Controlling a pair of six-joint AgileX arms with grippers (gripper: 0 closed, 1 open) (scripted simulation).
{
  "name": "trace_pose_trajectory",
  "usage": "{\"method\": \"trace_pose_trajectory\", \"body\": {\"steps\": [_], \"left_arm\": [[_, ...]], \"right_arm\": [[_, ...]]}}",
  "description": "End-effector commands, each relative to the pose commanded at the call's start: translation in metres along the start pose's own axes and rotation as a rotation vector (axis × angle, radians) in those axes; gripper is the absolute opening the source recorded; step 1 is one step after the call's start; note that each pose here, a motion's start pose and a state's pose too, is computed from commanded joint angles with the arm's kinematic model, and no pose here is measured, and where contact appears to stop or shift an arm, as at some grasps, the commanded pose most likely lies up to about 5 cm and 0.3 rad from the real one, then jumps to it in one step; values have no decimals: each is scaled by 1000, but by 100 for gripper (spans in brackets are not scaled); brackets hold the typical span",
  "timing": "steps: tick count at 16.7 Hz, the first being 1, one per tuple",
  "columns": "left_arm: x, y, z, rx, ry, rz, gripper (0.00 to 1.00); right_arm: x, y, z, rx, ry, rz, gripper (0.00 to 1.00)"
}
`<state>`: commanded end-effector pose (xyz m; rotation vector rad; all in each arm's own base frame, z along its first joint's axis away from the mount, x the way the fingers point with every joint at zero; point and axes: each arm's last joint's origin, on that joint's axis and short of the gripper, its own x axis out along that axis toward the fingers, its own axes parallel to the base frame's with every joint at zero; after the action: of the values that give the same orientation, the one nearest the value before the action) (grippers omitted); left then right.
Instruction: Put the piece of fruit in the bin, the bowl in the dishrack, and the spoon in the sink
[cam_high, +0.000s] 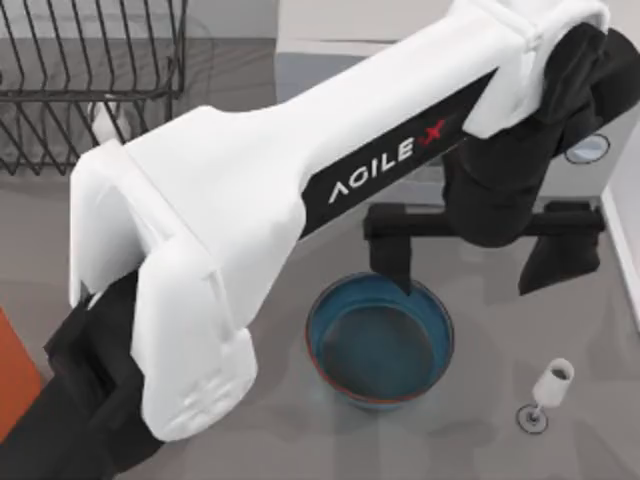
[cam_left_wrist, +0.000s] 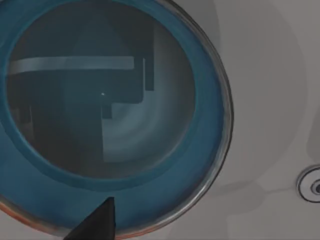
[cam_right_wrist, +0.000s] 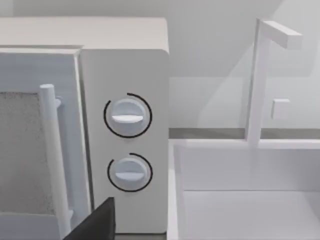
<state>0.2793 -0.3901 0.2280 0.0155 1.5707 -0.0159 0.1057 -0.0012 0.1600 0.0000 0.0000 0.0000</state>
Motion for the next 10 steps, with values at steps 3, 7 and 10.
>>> {"method": "trace_pose_trajectory", "body": {"steps": [3,7,10], "left_arm": [[0,1,2,-4,0,0,100],[15,-2,3,0,-3,-4,100],[47,-3,4,0,0,0,100]], "right_arm": [[0,0,0,0,0,0,100],[0,0,0,0,0,0,100],[0,0,0,0,0,0,100]]}}
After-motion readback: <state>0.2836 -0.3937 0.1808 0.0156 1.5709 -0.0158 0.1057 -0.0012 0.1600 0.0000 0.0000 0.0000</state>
